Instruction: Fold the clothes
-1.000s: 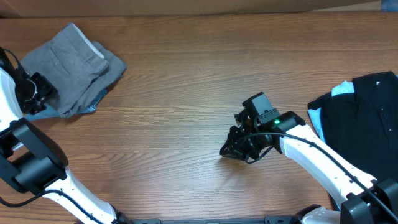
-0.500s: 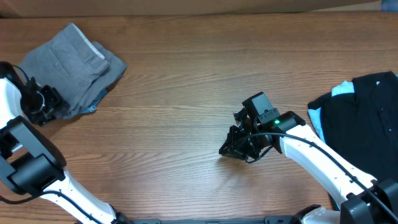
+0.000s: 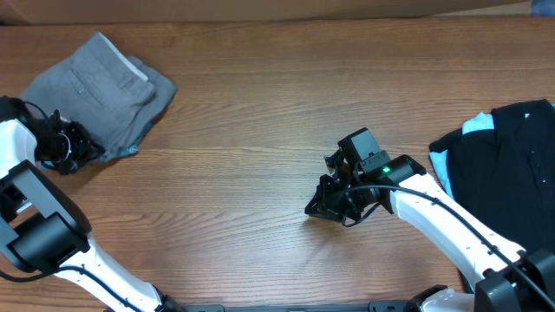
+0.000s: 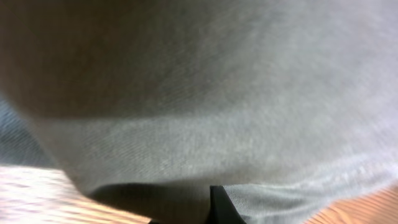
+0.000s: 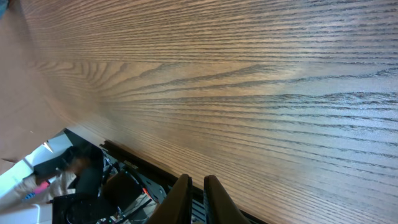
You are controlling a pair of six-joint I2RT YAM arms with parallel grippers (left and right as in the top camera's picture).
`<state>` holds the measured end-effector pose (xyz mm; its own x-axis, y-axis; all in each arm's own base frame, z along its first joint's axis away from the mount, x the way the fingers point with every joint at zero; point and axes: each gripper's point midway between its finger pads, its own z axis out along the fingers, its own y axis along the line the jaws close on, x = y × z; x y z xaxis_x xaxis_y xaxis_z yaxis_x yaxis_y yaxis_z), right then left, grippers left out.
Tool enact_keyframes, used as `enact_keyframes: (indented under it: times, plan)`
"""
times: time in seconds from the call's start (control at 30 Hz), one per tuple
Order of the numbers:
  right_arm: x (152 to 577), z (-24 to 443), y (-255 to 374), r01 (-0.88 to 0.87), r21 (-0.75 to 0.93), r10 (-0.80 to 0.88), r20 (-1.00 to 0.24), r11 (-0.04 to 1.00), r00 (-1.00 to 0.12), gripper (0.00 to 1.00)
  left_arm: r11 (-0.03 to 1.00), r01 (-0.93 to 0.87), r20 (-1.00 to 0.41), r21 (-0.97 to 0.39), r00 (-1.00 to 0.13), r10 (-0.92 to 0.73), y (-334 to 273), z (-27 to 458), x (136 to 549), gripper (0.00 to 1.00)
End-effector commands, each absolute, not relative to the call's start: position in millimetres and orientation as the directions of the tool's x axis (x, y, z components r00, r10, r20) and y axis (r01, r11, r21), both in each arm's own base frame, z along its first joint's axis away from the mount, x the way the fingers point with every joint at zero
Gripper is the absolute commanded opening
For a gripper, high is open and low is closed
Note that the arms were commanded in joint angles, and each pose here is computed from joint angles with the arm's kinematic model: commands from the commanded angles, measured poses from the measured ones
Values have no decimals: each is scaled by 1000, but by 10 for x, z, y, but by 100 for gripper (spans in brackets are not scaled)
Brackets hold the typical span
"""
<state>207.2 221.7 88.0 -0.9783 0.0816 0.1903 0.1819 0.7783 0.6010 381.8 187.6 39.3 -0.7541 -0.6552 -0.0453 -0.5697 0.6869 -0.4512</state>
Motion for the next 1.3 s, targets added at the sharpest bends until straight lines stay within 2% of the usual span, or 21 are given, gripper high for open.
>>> enact_keyframes:
  times: [0.0, 0.3, 0.53, 0.67, 0.7, 0.77, 0.83, 1.03, 1.13, 1.2, 1.27]
  plan:
    - [2115, 956, 2249, 149, 619, 65, 156, 771, -986, 11, 623, -475, -84, -622, -750, -656, 1632, 859, 3971, 4]
    - [2122, 958, 2255, 119, 624, 44, 135, 772, -990, 11, 609, -453, -190, -651, -679, -709, 1588, 1622, 3982, 4]
    - [2143, 952, 2250, 115, 622, 47, 125, 775, -991, 11, 657, -503, -145, -561, -722, -676, 1380, 1491, 3882, 4]
    - [2142, 951, 2249, 96, 623, 33, 113, 776, -993, 11, 699, -534, -140, -475, -739, -659, 1307, 1379, 3859, 16]
    - [2138, 949, 2246, 98, 622, 33, 115, 777, -993, 11, 706, -542, -141, -457, -739, -659, 1301, 1363, 3859, 21]
    - [2136, 949, 2245, 99, 622, 33, 116, 777, -993, 11, 710, -553, -142, -437, -737, -661, 1301, 1346, 3857, 39]
    - [2137, 949, 2245, 98, 622, 33, 116, 777, -993, 11, 710, -551, -144, -438, -736, -661, 1303, 1348, 3862, 47]
    - [2134, 949, 2246, 95, 622, 30, 114, 777, -993, 11, 697, -565, -177, -441, -707, -685, 1501, 1444, 3865, 52]
    - [2123, 944, 2238, 98, 619, 30, 119, 779, -992, 11, 674, -587, -234, -448, -650, -723, 1827, 1575, 3866, 63]
    - [2122, 944, 2237, 96, 619, 28, 119, 780, -993, 11, 659, -602, -280, -452, -605, -745, 2080, 1623, 3849, 64]
    - [2129, 943, 2237, 95, 618, 29, 115, 781, -993, 12, 640, -616, -310, -458, -564, -765, 2312, 1621, 3829, 59]
